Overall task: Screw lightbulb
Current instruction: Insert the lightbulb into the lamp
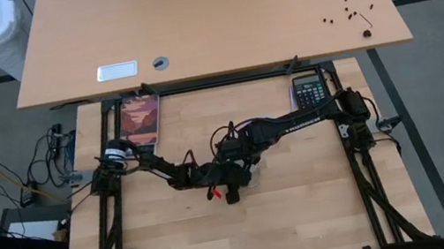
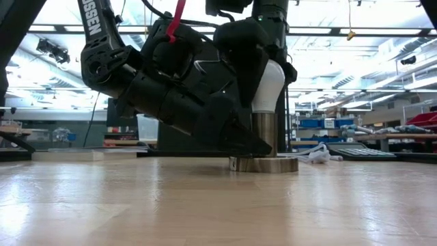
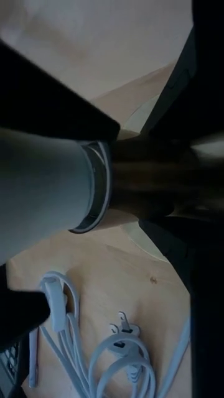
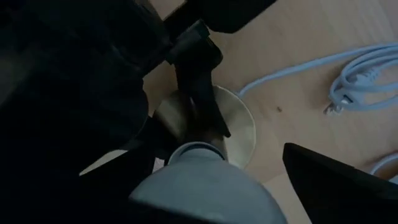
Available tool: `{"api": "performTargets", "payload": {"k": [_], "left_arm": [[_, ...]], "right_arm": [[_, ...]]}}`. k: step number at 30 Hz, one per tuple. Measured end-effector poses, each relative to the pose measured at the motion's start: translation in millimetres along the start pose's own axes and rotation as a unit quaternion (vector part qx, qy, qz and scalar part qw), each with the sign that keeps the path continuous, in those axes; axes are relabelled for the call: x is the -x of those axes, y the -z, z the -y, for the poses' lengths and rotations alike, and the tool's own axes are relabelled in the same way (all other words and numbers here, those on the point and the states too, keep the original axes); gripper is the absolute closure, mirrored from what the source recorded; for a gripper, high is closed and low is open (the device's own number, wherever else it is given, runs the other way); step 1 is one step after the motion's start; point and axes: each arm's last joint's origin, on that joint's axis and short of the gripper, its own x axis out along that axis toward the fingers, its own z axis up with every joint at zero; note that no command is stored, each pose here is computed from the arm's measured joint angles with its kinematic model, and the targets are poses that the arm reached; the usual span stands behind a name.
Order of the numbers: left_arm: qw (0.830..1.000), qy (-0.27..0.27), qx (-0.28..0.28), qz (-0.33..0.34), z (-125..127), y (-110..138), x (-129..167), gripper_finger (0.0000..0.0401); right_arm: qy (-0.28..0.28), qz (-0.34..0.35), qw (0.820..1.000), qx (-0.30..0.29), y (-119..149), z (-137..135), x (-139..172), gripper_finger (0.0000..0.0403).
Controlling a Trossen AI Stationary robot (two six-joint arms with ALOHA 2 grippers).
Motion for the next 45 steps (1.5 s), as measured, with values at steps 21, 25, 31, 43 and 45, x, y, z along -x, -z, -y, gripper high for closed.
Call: {"api": "performTargets", "payload": {"k": [21, 25, 31, 43, 45], "left_arm": [[1.0, -0.005, 0.001, -0.003, -0.4, -0.6, 0.1, 0.0208], [1.0, -0.006, 0.003, -0.002, -0.8, -0.3, -0.2, 0.0208], [1.0, -0.006, 0.002, -0.002, -0.8, -0.3, -0.2, 0.0208], [1.0, -0.006, 0.001, -0.002, -0.8, -0.3, -0.2, 0.0208], [1.0, -0.006, 0.001, -0.002, -0.8, -0.2, -0.2, 0.0208]], "right_arm": [[-0.024, 0.034, 0.998, 0.054, -15.0, -7.1, 46.9, 0.0028], [-0.041, 0.07, 0.995, 0.061, -22.6, -9.3, 63.2, 0.0027], [-0.065, 0.106, 0.989, 0.079, -28.3, -13.4, 92.0, 0.0029], [-0.01, 0.019, 0.921, 0.388, 19.1, -34.0, 110.0, 0.0029], [0.029, 0.011, 0.883, 0.468, 27.9, -38.6, 106.7, 0.0029]]}}
